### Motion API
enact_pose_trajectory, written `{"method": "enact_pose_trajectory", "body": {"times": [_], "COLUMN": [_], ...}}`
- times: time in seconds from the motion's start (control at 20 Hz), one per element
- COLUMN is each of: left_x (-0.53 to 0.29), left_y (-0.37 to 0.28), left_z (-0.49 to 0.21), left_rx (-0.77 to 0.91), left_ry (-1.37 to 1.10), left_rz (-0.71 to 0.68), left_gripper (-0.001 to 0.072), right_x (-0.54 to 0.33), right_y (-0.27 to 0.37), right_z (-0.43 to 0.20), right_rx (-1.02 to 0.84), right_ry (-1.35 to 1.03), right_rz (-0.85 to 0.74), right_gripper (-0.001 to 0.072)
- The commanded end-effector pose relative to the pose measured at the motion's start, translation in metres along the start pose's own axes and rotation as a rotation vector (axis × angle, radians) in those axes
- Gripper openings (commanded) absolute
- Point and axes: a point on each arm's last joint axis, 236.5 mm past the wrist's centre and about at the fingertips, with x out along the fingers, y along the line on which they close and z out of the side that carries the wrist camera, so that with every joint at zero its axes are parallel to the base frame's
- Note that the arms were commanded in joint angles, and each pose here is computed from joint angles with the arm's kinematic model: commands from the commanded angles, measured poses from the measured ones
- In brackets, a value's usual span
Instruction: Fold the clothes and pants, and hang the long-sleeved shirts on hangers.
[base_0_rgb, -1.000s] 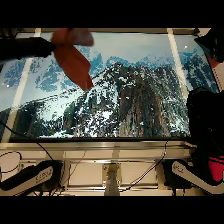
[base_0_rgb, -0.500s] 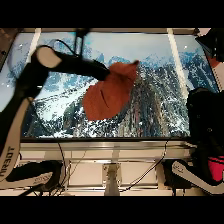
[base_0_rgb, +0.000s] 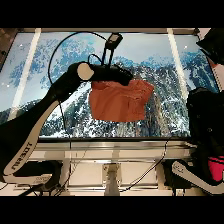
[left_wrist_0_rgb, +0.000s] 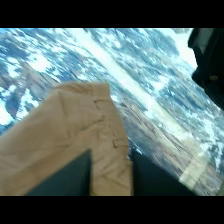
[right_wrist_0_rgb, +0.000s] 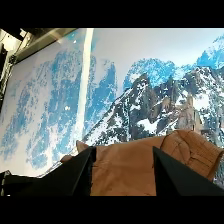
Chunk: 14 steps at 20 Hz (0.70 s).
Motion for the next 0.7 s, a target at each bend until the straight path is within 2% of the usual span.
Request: {"method": "enact_pose_trajectory", "body": {"times": [0.0, 0.05, 0.1, 0.35, 0.65], "left_x": [-0.031, -0.042, -0.053, -0.097, -0.144], "left_y": [0.029, 0.041, 0.055, 0.128, 0.178], "left_z": [0.029, 0.035, 0.037, -0.028, -0.154], "left_rx": [-0.011, -0.019, -0.032, -0.084, -0.282], "left_ry": [-0.084, -0.1, -0.102, 0.157, 0.371], "left_rz": [0.064, 0.086, 0.108, 0.204, 0.28], "left_gripper": [0.0035, 0.0011, 0.0011, 0.0008, 0.0007], "right_x": [0.0, -0.001, -0.001, 0.018, 0.055], "right_y": [-0.015, -0.019, -0.023, -0.044, -0.065], "right_z": [-0.002, -0.003, -0.004, -0.053, -0.189], "right_rx": [-0.024, -0.034, -0.04, -0.071, 0.125], "right_ry": [0.01, 0.016, 0.02, 0.207, 0.511], "right_rz": [-0.063, -0.08, -0.096, -0.084, 0.089], "right_gripper": [0.0231, 0.0079, 0.0023, 0.0018, 0.0017]}}
